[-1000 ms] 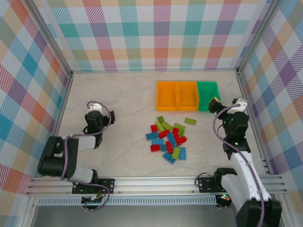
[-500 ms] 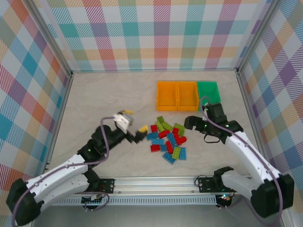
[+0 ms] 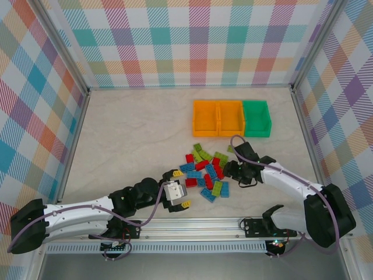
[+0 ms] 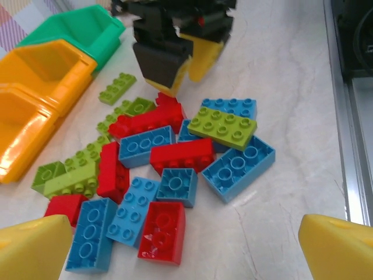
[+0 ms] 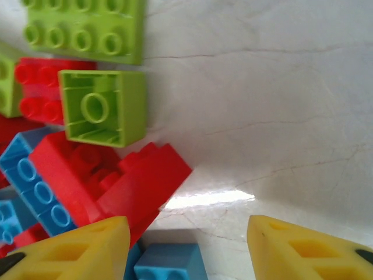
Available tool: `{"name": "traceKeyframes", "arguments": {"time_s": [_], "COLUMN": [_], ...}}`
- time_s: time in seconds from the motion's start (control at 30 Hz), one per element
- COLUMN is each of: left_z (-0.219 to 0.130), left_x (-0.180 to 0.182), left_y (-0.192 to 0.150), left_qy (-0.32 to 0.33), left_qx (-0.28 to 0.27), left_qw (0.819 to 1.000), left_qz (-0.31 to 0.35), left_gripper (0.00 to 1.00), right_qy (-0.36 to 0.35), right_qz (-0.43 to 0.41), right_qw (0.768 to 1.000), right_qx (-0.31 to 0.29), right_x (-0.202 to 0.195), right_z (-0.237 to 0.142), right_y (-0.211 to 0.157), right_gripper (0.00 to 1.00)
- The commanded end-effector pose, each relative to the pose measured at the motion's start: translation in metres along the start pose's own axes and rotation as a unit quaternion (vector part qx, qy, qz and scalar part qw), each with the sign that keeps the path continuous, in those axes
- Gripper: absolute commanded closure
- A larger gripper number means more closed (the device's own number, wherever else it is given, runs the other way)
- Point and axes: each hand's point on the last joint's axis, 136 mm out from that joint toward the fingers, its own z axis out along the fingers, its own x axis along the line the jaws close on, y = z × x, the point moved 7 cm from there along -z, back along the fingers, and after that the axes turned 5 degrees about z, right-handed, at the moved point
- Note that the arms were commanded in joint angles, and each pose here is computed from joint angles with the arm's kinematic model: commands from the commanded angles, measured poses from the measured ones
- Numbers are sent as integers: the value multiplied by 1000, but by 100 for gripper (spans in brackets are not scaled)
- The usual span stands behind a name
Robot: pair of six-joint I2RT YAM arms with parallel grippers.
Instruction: Sort the legos into containers by color
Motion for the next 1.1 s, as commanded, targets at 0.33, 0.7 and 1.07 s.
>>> {"name": "traceKeyframes", "arguments": {"time_s": [0.33,0.7,1.07], "left_z": [6,9,7], "left_x": [4,4,7], "left_y": [6,4,4], "left_qy": [20,21,32], "left_qx": [-12,-6,2], "left_qw": [1000,1000,999], "left_qz": [2,-2,-2], "left_gripper": [0,0,0], "right_qy": [34,21,-36], "right_qz": [157,156,160], "right_qw": [987,986,986], "right_qx": [-23,-46,-41], "right_x": [30,43,38], "right_z": [15,19,31], "right_y": [12,23,7], "right_gripper": [31,27,50]}}
